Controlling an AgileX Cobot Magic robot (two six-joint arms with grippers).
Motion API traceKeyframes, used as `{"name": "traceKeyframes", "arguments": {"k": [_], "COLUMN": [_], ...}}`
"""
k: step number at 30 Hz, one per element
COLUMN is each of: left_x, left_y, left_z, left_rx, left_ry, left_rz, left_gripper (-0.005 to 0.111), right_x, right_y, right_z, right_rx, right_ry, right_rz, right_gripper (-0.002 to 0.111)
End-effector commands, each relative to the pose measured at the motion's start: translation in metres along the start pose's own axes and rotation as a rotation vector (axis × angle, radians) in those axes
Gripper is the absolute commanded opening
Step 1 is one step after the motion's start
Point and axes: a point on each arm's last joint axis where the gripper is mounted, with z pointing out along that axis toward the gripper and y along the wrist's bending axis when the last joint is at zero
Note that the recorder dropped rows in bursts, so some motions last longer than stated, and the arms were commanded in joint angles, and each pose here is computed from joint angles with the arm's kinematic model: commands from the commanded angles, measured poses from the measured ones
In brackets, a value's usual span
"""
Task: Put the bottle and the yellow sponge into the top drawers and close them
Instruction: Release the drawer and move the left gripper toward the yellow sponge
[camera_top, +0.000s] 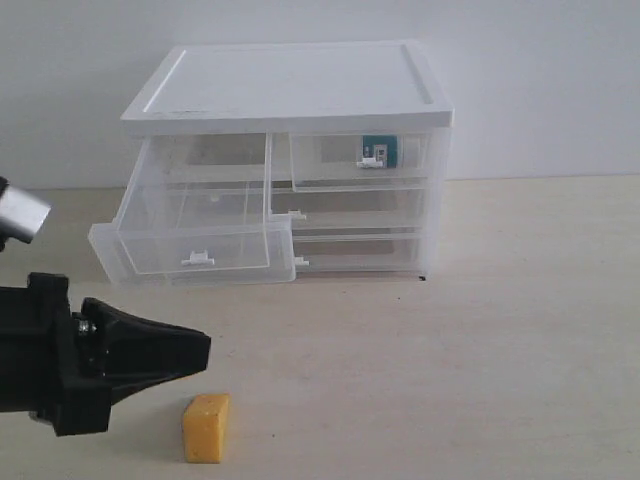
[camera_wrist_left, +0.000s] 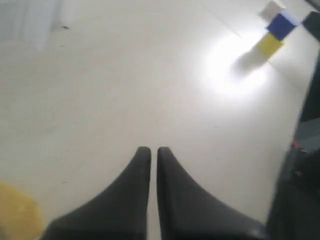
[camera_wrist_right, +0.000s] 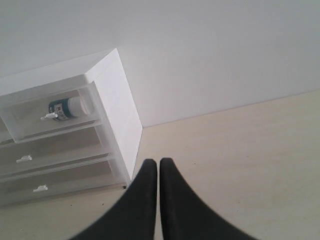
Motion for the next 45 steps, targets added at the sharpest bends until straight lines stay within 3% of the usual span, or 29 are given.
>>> {"name": "traceKeyframes", "arguments": {"k": [1,5,10,12,15,17,21,26,33,38,42,45], "left_x": [-0.009,-0.017,-0.022,-0.027,-0.041,-0.05,-0.059,-0.051,-0.034,-0.017,-0.008,-0.006], "left_y": [0.014,0.036,0.052,0.059,0.059,0.056,0.046,0.033,0.021,0.018,0.006,-0.002], "left_z": [-0.013,-0.028,-0.044,-0.058,-0.068,-0.069,-0.063,-0.058,-0.048,-0.031,-0.013,-0.006], "left_rx": [-0.335,-0.633,-0.874,-1.043,-1.148,-1.159,-1.065,-0.928,-0.739,-0.577,-0.363,-0.304], "left_ry": [-0.092,-0.215,-0.286,-0.295,-0.241,-0.094,0.271,0.487,0.494,0.414,0.339,0.312], "left_rz": [-0.021,-0.052,-0.056,-0.088,-0.106,-0.112,-0.111,-0.175,-0.229,-0.253,-0.196,-0.187], "left_gripper": [0.004,0.004,0.004,0.004,0.004,0.004,0.004,0.004,0.004,0.006,0.024,0.036], "right_x": [0.001,0.002,0.002,0.002,0.002,0.002,0.002,0.002,0.002,0.002,0.002,0.002], "right_y": [-0.001,-0.001,-0.001,-0.001,-0.001,-0.001,-0.001,-0.001,-0.001,-0.001,-0.001,-0.001], "right_z": [0.0,0.0,0.0,0.0,0.0,0.0,0.0,0.0,0.0,0.0,0.0,0.0], "right_rx": [0.005,0.006,0.006,0.006,0.006,0.006,0.006,0.006,0.006,0.006,0.006,0.006], "right_ry": [-0.003,0.002,0.002,0.0,0.0,0.003,0.003,0.003,0.005,0.004,0.004,0.004], "right_rz": [-0.005,-0.005,-0.005,-0.005,-0.005,-0.005,-0.005,-0.005,-0.005,0.01,0.01,0.01], "right_gripper": [0.0,0.0,0.0,0.0,0.0,0.0,0.0,0.0,0.0,0.0,0.0,0.0]}}
